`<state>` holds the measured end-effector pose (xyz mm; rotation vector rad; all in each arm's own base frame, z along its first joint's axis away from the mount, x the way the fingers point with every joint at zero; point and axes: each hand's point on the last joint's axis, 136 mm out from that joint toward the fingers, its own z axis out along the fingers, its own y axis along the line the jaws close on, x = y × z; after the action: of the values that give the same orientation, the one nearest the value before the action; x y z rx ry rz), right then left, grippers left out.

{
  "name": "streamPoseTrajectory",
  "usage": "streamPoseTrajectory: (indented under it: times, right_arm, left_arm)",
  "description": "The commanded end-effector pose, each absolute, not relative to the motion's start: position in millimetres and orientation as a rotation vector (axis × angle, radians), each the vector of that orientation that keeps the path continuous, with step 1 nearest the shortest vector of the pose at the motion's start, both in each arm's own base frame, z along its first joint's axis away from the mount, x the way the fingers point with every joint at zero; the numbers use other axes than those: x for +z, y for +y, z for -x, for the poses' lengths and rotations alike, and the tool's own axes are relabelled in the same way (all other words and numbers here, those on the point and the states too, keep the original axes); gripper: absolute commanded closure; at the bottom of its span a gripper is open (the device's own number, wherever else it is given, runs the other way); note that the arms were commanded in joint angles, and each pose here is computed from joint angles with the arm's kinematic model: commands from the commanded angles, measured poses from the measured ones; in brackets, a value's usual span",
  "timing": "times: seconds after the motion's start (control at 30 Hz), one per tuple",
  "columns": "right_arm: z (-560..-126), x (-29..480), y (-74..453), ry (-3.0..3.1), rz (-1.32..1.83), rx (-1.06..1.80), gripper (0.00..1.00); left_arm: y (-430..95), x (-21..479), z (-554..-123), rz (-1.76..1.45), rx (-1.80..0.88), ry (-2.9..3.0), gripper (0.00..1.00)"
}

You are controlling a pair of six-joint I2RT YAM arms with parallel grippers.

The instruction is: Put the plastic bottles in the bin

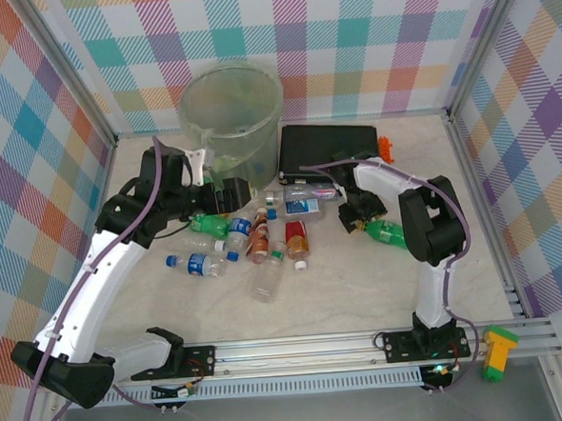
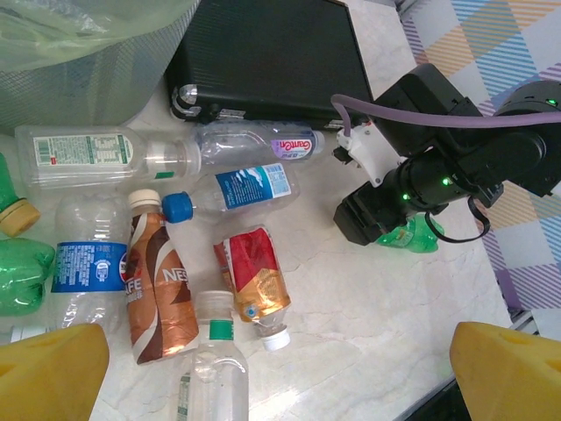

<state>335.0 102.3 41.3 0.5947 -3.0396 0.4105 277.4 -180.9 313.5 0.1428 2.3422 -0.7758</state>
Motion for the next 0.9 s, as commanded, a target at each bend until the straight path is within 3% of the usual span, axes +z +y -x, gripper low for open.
streamPoseTrajectory:
  times: [0.0,0.4,0.87]
  right_arm:
    - [-337,36,96,-3.019,-0.615,0.466,0.34]
    - [-333,61,105,-3.073,-0.773,0.499,0.27]
    - [-349,35,111,-2.992,-0.955,0.722,0.38]
  left_arm:
    - [-180,320,-273,-0.144,-0.777,2.325,0.0]
    - [-179,319,-272,-0.149,-0.769,2.325,0.0]
    - [-173,323,-265,-0.153,-0.75,2.323,0.0]
